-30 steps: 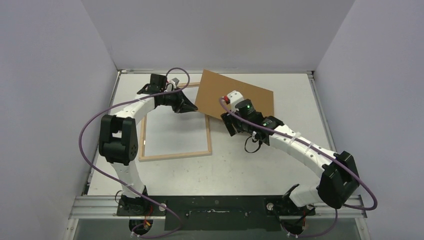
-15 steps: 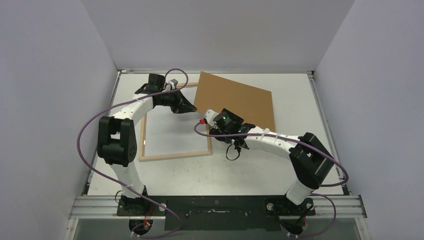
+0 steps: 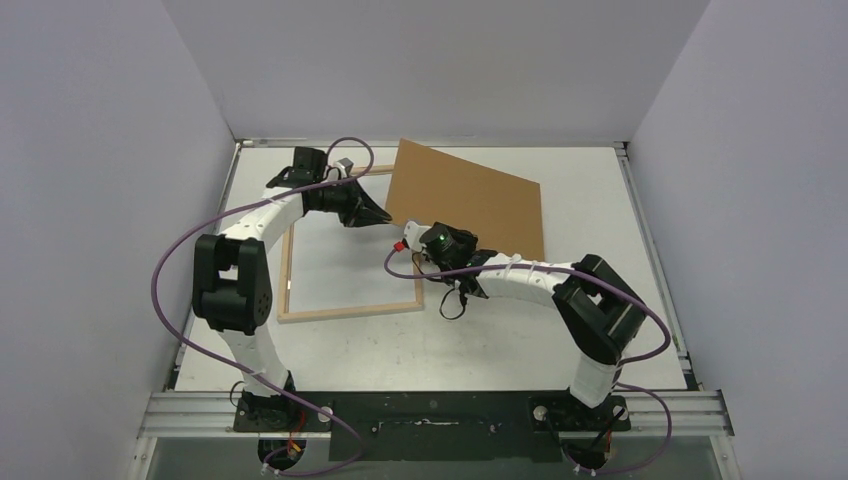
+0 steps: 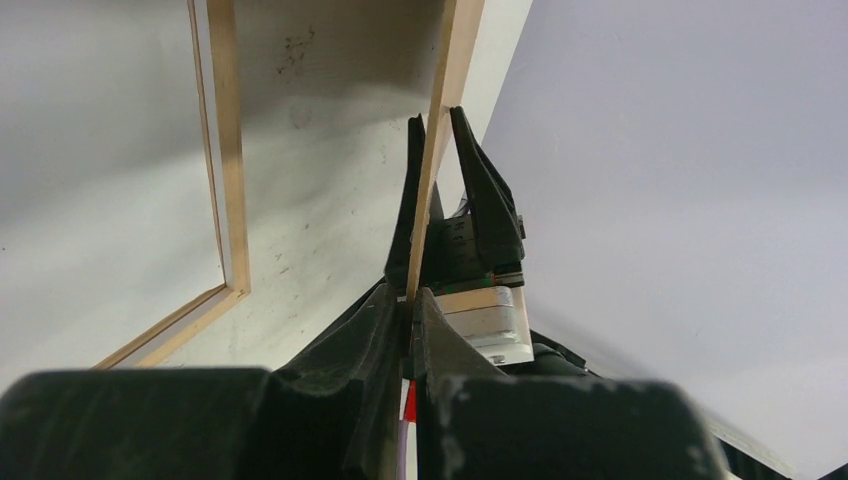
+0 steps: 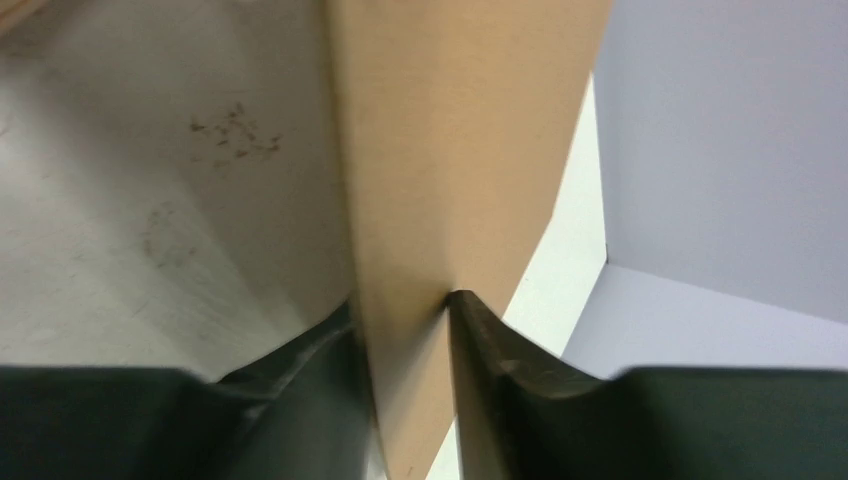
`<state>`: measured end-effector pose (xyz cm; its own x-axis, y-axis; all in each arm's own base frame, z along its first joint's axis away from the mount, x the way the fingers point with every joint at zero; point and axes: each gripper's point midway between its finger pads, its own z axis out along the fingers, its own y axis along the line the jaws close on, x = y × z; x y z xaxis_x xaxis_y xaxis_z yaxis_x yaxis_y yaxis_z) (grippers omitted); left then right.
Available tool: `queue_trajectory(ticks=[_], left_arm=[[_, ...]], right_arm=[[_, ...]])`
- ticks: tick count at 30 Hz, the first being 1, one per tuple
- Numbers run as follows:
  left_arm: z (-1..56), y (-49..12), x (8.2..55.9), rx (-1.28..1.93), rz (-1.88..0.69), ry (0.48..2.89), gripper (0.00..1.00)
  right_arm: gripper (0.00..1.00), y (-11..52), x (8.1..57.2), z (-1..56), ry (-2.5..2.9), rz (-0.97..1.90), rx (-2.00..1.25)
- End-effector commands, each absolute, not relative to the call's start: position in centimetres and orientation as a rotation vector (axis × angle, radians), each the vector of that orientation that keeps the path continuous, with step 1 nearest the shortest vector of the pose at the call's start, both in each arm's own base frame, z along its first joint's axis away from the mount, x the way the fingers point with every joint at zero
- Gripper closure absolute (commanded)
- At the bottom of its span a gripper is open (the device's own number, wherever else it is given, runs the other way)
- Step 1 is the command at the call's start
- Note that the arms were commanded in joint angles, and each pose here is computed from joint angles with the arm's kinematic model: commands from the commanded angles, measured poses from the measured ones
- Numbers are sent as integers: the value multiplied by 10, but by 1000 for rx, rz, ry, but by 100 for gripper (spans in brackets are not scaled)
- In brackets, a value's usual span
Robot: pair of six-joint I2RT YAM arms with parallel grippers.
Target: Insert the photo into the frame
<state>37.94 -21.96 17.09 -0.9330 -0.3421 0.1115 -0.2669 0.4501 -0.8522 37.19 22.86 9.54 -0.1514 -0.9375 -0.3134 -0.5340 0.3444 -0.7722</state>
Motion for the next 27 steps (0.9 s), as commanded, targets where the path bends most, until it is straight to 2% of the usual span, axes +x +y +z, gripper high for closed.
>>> queue_trajectory(ticks=[1,4,5,6,12,15,19,27], left_arm=[[219,-217,381,-462,-1569,2511,100],[224,-215,382,-446,-1564,2501,100],[227,-214,383,-443,-1563,2498,94],[229,-214,383,-435,-1561,2492,82],[266,-203,399,-340,-1532,2343,35],[298,-192,410,-292,-1524,2211,21],[327,-166,421,-296,-1485,2095,14],[329,-110,425,-382,-1247,2037,13]], right_arm=[[77,236,386,129,1730,-670,-1194],[92,236,387,139,1712,-665,-1169],[97,236,388,143,1706,-665,-1157],[100,236,388,148,1698,-664,-1145],[100,234,390,176,1658,-635,-1070],[100,235,391,190,1654,-580,-1029],[100,234,398,211,1679,-457,-929],[100,217,421,284,1729,-173,-576]])
